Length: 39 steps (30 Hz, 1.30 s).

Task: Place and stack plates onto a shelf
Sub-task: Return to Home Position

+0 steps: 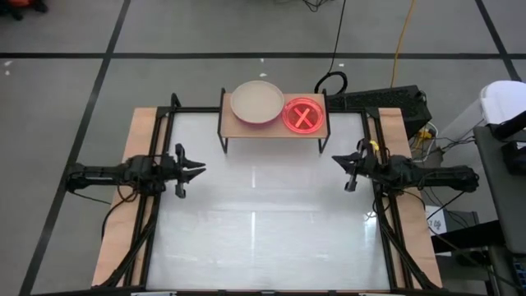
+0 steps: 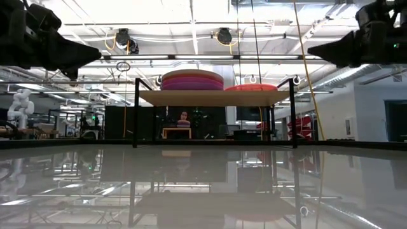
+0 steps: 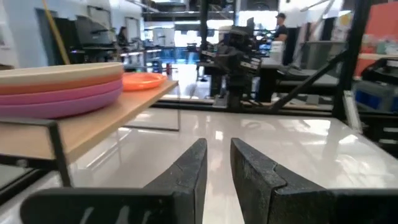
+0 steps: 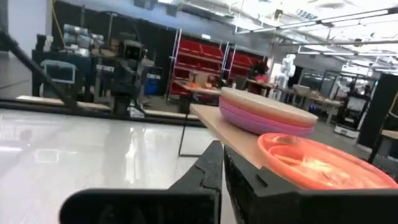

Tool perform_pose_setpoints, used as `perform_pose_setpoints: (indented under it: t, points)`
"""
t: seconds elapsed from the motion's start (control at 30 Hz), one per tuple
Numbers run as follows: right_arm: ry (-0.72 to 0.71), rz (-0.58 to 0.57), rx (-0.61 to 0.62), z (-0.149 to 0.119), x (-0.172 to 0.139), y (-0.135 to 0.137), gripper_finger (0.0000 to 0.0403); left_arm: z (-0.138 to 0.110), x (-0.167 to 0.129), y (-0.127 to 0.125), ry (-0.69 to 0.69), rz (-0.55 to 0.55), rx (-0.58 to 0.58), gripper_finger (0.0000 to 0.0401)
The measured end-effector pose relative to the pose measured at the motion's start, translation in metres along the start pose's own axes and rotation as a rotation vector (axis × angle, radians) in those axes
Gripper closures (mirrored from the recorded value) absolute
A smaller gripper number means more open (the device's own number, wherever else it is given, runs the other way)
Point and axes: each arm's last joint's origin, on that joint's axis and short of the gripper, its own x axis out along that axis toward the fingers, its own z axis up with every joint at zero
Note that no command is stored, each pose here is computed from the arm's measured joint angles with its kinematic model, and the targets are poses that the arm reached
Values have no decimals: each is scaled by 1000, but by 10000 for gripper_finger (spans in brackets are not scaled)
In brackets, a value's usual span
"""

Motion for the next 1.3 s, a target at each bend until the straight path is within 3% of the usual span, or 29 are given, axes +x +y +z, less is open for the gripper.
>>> perform_pose_setpoints:
  t: [0.23, 0.5, 1.3]
  points:
    - [-9, 0, 17, 1, 0, 0, 402, -1, 0, -2, 15, -52, 26, 393]
    - [-5, 1, 122, 0, 0, 0, 403, -1, 0, -2, 16, -62, -81, 396]
    - [-3, 2, 122, 0, 0, 0, 403, -1, 0, -2, 12, -62, -72, 397]
